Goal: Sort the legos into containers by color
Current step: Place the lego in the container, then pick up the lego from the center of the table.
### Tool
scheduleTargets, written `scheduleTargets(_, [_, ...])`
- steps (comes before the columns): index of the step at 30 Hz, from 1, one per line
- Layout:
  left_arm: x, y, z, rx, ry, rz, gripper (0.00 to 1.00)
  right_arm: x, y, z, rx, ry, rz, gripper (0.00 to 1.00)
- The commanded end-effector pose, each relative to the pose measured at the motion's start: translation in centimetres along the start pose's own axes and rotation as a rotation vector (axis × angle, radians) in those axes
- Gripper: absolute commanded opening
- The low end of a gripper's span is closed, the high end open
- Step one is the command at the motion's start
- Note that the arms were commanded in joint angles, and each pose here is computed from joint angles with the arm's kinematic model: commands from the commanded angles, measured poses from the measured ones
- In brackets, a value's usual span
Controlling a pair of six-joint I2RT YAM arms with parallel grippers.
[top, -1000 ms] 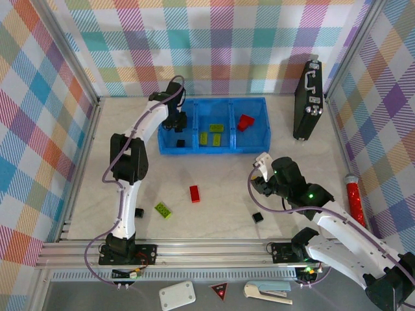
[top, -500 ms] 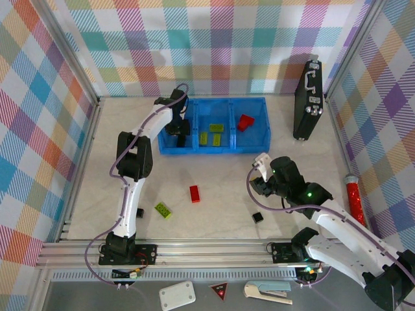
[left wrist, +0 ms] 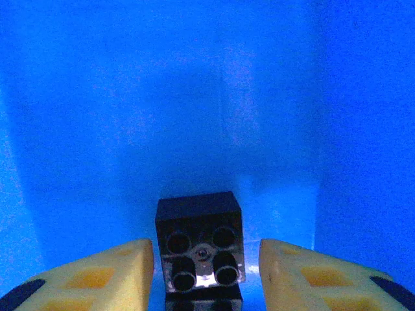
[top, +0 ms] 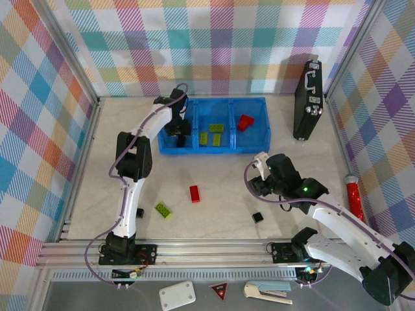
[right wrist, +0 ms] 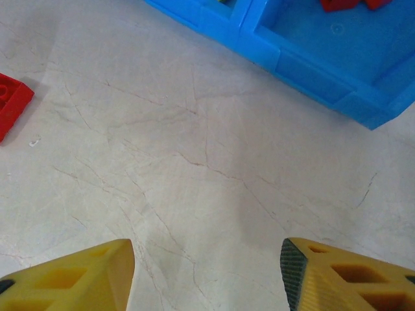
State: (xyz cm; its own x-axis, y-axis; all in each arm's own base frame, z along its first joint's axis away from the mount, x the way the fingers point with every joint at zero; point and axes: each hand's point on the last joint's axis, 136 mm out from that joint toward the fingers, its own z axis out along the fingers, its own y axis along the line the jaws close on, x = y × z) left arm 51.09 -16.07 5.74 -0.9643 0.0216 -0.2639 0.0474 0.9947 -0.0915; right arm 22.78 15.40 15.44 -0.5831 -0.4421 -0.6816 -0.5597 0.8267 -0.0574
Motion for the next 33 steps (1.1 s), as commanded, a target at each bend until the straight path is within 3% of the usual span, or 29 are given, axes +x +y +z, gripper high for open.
scheduleTargets(1, [-0.6,-0.5,-5.1,0.042,-0.057,-0.014,0.47,-0.3,-0.3,-0.4,0.014,0.021,0.09,0.64])
scheduleTargets(15, [3.0,0.3,-10.9,0.058,-0.074,0.014,0.49,1.2,1.6,1.3,-0.006,0.294,0.371,0.6])
scheduleTargets(26, [7.1,4.5,-14.7,0.042,-0.089,-0.051,0.5,-1.3,9.1,5.9,-0.047,0.449,0.379,0.59])
scheduleTargets(33, [9.6,8.6,-15.1,0.016,-0.095,-0.128,0.5,-3.0,14.5,9.0,-0.077,0.526,0.313,0.6])
